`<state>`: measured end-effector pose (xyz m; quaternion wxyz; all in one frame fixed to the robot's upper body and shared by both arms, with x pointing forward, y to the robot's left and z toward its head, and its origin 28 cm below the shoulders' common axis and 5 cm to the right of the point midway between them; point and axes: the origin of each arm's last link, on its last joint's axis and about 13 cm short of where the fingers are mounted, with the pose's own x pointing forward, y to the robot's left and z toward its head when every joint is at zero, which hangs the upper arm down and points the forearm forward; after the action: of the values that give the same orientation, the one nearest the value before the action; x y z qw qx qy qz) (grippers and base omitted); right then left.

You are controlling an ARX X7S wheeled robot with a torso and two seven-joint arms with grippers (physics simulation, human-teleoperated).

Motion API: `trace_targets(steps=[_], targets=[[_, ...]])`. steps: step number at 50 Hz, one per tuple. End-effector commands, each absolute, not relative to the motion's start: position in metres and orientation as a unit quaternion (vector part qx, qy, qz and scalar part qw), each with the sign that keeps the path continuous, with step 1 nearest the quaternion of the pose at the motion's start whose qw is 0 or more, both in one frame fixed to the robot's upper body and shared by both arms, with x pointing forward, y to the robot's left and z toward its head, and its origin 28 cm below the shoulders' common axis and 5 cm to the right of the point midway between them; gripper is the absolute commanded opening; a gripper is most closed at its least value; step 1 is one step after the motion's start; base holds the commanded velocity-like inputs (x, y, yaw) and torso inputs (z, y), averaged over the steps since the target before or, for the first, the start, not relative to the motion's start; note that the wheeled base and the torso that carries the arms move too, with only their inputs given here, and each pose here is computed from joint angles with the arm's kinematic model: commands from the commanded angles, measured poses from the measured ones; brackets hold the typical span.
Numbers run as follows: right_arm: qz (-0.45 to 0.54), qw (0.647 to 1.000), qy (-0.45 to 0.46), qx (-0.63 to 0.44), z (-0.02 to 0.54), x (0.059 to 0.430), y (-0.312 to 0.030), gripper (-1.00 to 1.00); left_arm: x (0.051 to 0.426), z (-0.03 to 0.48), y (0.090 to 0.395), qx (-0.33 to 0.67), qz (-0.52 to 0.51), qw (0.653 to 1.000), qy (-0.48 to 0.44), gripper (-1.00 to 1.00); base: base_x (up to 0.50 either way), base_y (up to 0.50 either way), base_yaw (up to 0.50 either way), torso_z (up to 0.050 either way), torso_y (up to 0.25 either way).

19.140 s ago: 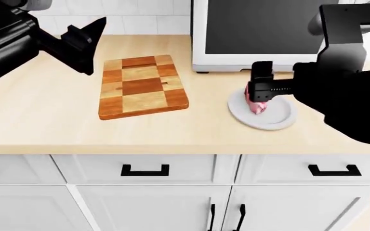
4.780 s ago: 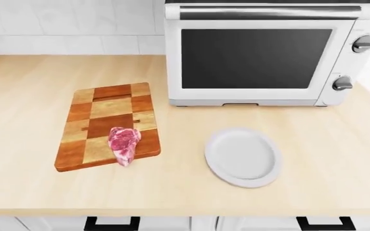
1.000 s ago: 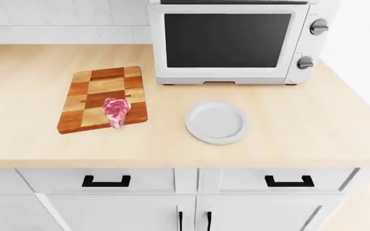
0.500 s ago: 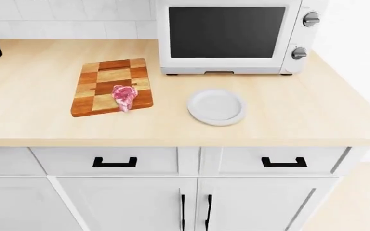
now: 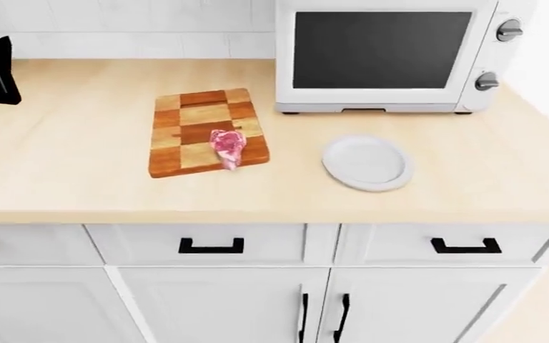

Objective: Pick the steak from the plate and place it on the cutting board. Then pick the condiment bottle from the cabinet and place it next to the cutting board.

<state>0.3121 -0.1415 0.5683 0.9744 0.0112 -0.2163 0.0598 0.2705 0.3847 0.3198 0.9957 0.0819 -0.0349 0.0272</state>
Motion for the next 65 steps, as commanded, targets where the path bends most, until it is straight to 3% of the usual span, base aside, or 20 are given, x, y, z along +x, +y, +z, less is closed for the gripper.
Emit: trace_targets(steps=[1,65], targets=[[0.078,0.973,-0.217,0.015,0.566,0.314,-0.145,-1.00,0.265,0.317,0.385,0.082,0.025,0.996,-0.032,1.00,0.10,0.50,0.00,0.000,0.000],[0.148,0.968,-0.200,0.025,0.539,0.315,-0.125,-1.00,0.262,0.319,0.382,0.085,0.017,0.995,-0.040,1.00,0.07,0.48,0.00,0.000,0.000]])
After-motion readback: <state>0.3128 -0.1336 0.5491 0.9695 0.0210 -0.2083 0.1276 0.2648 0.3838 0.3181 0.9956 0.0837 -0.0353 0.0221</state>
